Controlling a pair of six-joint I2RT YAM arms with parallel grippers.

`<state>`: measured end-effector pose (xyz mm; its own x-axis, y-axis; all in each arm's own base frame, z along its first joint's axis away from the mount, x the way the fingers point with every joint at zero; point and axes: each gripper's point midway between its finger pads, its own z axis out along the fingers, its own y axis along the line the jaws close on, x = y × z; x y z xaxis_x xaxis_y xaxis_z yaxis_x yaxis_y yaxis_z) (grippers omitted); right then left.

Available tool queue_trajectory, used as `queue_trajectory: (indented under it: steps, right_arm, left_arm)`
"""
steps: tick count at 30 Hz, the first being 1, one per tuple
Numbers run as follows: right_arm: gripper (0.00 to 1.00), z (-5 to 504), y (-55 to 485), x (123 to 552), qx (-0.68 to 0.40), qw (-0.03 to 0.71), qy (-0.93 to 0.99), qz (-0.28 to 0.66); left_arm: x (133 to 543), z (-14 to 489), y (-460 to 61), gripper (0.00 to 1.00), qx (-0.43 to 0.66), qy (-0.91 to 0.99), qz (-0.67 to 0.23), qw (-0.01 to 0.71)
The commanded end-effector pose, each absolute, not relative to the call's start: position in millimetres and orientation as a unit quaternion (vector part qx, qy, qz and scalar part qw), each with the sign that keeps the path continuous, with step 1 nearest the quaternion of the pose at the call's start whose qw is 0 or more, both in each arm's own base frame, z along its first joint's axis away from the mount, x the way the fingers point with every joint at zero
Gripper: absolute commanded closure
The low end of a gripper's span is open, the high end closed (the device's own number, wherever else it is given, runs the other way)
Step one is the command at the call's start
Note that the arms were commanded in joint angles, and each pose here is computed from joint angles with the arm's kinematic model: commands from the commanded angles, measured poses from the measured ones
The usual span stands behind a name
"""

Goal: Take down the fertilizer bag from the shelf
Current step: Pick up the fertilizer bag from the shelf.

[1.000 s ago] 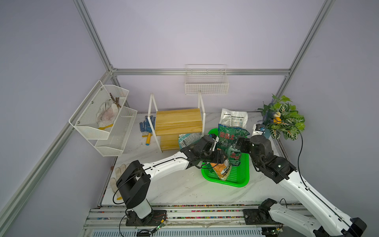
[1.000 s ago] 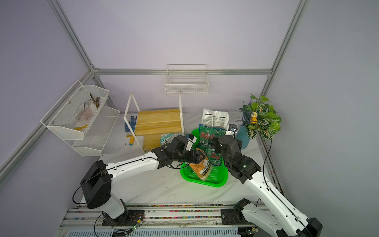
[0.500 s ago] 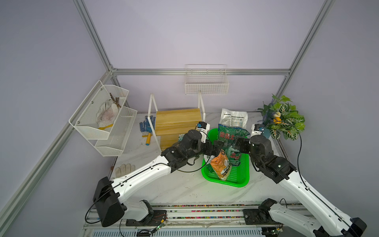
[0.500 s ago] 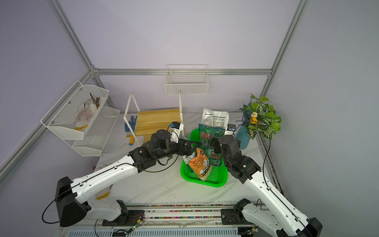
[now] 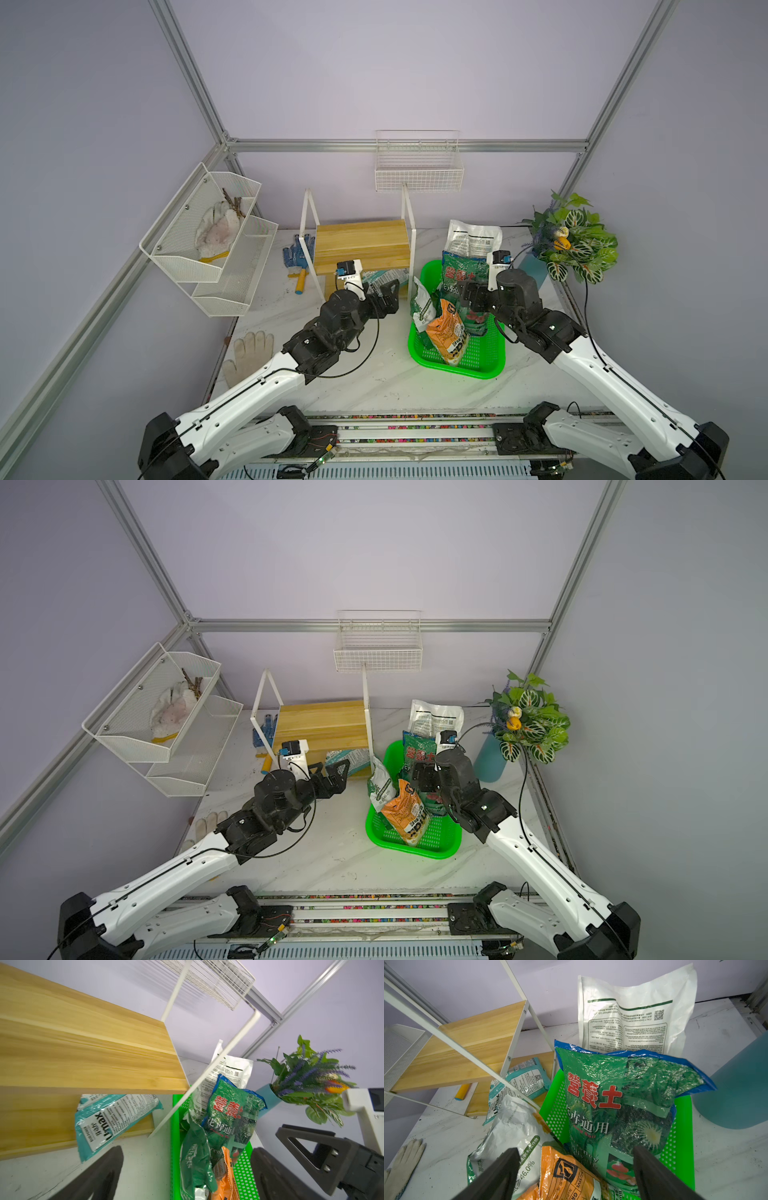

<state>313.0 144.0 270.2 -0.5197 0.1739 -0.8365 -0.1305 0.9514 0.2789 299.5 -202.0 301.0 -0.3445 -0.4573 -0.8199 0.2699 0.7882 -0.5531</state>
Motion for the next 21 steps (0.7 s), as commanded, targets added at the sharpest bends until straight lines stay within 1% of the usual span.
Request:
queue_trajectory:
  steps: [1, 3, 7, 9, 14, 19, 21]
  right_arm:
    - [0.11, 289, 147, 316, 0.015, 0.511, 0.841, 0.176]
    - [0.11, 290, 147, 315, 0.015, 0.512, 0.841, 0.177]
    - [0.11, 289, 147, 316, 0.016, 0.51, 0.842, 0.175]
    - [0.11, 289, 148, 316, 0.016, 0.51, 0.841, 0.177]
    - [0.11, 289, 147, 317, 0.019, 0.51, 0.842, 0.175]
    - [0.11, 292, 145, 316, 0.02, 0.513, 0.841, 0.173]
    - [0.11, 293, 145, 316, 0.019, 0.514, 0.841, 0.171]
  left_arm:
    - [303, 250, -157, 0.02, -0.162, 0.765, -0.293, 0.55]
    - [304, 229, -141, 0.06, -0.199, 0.762, -0.309, 0.533]
    - [306, 193, -127, 0.09, -0.248, 0.747, -0.35, 0.508]
    - [309, 185, -126, 0.11, -0.253, 0.741, -0.363, 0.505]
    - [323, 178, -134, 0.12, -0.24, 0.739, -0.379, 0.503]
    - [343, 165, -139, 0.18, -0.245, 0.734, -0.392, 0.498]
    - [350, 161, -141, 0.19, -0.246, 0.733, -0.395, 0.497]
